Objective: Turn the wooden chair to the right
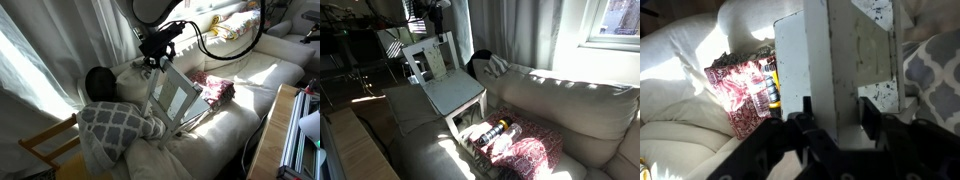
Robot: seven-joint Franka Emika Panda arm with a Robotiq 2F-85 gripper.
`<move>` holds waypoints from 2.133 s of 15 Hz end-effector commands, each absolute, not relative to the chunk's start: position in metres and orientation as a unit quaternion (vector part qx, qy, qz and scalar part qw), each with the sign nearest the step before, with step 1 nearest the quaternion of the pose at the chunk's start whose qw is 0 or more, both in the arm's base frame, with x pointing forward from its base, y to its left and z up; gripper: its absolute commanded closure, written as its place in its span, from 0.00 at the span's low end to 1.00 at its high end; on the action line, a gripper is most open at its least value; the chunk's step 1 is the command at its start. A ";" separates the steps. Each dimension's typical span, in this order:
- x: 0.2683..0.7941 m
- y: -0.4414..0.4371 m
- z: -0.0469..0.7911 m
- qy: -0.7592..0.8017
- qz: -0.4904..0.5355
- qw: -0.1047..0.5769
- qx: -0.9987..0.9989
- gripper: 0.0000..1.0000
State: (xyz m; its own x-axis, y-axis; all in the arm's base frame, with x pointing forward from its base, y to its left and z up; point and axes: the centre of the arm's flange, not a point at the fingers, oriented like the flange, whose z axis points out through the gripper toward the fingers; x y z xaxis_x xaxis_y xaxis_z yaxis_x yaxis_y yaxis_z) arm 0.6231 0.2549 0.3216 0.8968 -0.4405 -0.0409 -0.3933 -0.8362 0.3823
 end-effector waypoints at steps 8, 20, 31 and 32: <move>0.619 0.263 0.362 -0.231 -0.083 0.097 0.965 0.00; 0.575 0.152 0.448 -0.129 -0.028 0.014 0.991 0.00; 0.501 0.089 0.436 -0.068 -0.026 -0.095 0.993 0.00; 0.498 0.089 0.435 -0.063 -0.022 -0.098 0.993 0.00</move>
